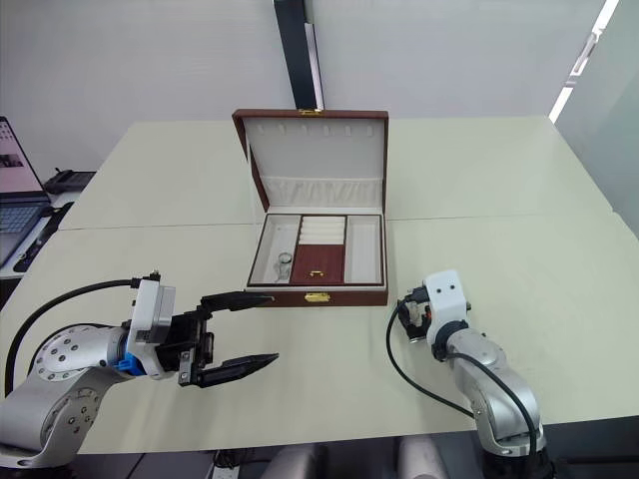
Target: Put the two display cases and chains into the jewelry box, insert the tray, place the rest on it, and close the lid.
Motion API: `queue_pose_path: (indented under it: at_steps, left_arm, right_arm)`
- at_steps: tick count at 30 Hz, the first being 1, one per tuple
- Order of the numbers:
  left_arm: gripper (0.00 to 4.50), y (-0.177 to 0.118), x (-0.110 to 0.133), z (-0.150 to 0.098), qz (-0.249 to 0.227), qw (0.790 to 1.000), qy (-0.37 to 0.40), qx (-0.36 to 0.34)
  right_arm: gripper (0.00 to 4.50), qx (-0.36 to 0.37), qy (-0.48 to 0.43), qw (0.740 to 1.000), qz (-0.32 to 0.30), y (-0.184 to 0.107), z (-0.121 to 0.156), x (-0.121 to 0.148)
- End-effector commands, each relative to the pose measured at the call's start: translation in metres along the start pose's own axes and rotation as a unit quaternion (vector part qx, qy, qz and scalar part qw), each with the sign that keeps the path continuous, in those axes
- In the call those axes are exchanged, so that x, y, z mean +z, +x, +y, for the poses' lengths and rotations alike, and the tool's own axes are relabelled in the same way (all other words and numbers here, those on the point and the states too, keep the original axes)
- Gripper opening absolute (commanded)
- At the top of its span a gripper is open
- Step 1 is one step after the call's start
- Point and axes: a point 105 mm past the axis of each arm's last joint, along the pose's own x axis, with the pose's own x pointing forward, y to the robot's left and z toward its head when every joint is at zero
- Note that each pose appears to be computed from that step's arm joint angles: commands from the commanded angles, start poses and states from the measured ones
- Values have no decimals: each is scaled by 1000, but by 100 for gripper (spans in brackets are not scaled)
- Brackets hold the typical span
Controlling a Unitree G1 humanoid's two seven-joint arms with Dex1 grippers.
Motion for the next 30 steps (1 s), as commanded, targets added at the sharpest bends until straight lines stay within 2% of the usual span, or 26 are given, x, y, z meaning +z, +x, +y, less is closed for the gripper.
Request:
queue_pose_path:
  at_steps: [1,5,15,22,30]
  left_arm:
    - [450,1,3,-2,-6,1000,13,-3]
    - [450,1,2,-2,-6,1000,13,-3]
    - [450,2,1,-2,-7,1000,13,-1]
    - [450,1,0,0,-9,1000,11,12]
    - [450,-3,12,6,-38,998,6,53]
  right_arm:
    - [383,-6,-4,1000,-3,-3,3,3]
    - [251,-17,-4,1000,2,-3,-1,0]
    - [1,-27,-11,1000,-5,-3,-11,3]
    - [1,-19,-46,998,-36,-10,-21,18]
    - [1,16,-85,993,-80,-19,-23,52]
